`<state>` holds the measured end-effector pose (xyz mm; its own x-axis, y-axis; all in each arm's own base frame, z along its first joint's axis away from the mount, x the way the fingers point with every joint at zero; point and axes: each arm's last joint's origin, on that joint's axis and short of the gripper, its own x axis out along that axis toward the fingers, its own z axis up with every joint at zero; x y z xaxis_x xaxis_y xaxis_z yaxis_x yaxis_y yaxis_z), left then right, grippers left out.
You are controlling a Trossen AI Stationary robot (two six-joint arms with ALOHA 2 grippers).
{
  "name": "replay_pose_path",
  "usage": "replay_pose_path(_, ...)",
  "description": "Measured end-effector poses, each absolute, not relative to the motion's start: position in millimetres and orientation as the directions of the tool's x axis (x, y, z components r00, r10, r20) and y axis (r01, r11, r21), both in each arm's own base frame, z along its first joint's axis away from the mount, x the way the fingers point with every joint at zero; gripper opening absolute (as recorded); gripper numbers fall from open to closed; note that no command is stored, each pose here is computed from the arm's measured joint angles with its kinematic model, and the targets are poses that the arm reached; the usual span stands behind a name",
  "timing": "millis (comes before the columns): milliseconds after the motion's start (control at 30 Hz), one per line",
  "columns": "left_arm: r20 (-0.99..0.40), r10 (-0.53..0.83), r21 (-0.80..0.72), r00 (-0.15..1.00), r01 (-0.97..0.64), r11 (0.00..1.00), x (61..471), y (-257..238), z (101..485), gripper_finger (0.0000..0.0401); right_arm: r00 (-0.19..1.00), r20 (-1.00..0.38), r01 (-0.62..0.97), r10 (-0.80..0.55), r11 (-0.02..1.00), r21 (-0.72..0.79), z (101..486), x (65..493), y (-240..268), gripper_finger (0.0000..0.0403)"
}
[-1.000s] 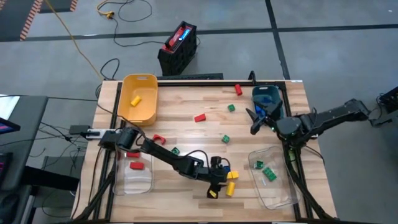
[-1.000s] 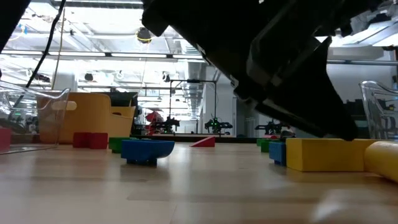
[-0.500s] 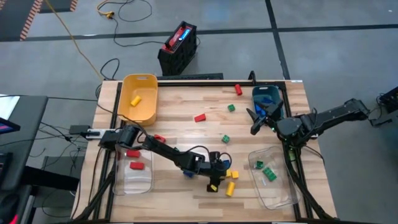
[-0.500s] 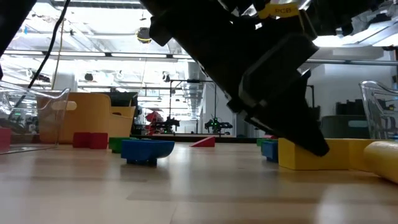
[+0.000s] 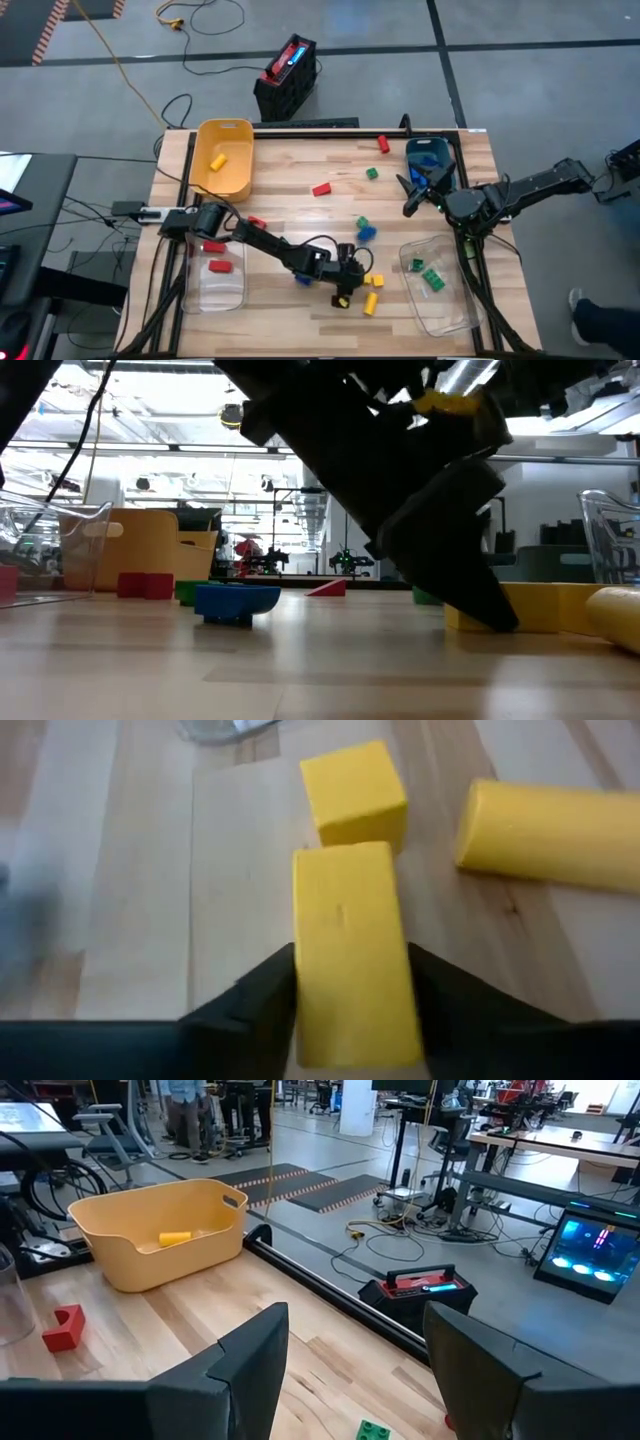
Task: Sort blocks
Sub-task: Put the yellow wooden block into the yellow bin
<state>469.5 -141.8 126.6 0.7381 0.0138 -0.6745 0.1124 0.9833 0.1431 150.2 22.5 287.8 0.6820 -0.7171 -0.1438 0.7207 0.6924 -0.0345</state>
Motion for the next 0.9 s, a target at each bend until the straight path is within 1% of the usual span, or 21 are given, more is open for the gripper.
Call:
replay_pose_path(67,-0.677,0.018,0.153,0.735,0.117,0.981,469,-142,127,0.0128,0.682,-0.144,0.721,-0.717,0.692,-0.034,288,150,23,0.0249)
replay_pose_path(100,-0.68,0.015,0.151,0.733,0.12,0.981,469,-142,127,0.0124,0.682,-0.144,0.721,-0.717,0.692,-0.035,288,150,23,0.0249)
replay_pose_path(233,-0.704,0.007,0.159,0.71,0.147,0.976,464,-140,136,0.0124,0.683,-0.144,0.72,-0.717,0.693,-0.034,288,150,23,0.0249)
replay_pose_path(333,-0.751,0.07,0.216,0.657,0.145,0.966,450,-130,163,0.0124,0.683,-0.144,0.72,-0.716,0.693,-0.035,288,150,23,0.0249)
replay_pose_path(400,-0.756,0.138,0.268,0.64,0.11,0.957,438,-118,192,0.0124,0.683,-0.144,0.72,-0.716,0.693,-0.034,288,150,23,0.0249)
replay_pose_path(467,-0.74,0.209,0.313,0.639,0.052,0.948,424,-99,219,0.0124,0.684,-0.144,0.719,-0.715,0.694,-0.032,288,150,23,0.0249)
replay_pose_path(533,-0.741,0.27,0.328,0.615,-0.019,0.945,407,-74,232,0.0124,0.687,-0.146,0.716,-0.712,0.698,-0.032,288,151,23,0.0249)
replay_pose_path(700,-0.752,0.387,0.309,0.534,-0.233,0.922,347,-10,226,0.0124,0.707,-0.149,0.696,-0.692,0.717,-0.028,287,150,27,0.0249)
replay_pose_path(833,-0.715,0.499,0.293,0.489,-0.438,0.85,288,32,228,0.0124,0.717,-0.148,0.686,-0.681,0.727,-0.024,287,150,29,0.0249)
replay_pose_path(900,-0.684,0.548,0.274,0.482,-0.526,0.805,263,47,234,0.0124,0.716,-0.146,0.688,-0.683,0.726,-0.02,288,150,29,0.0249)
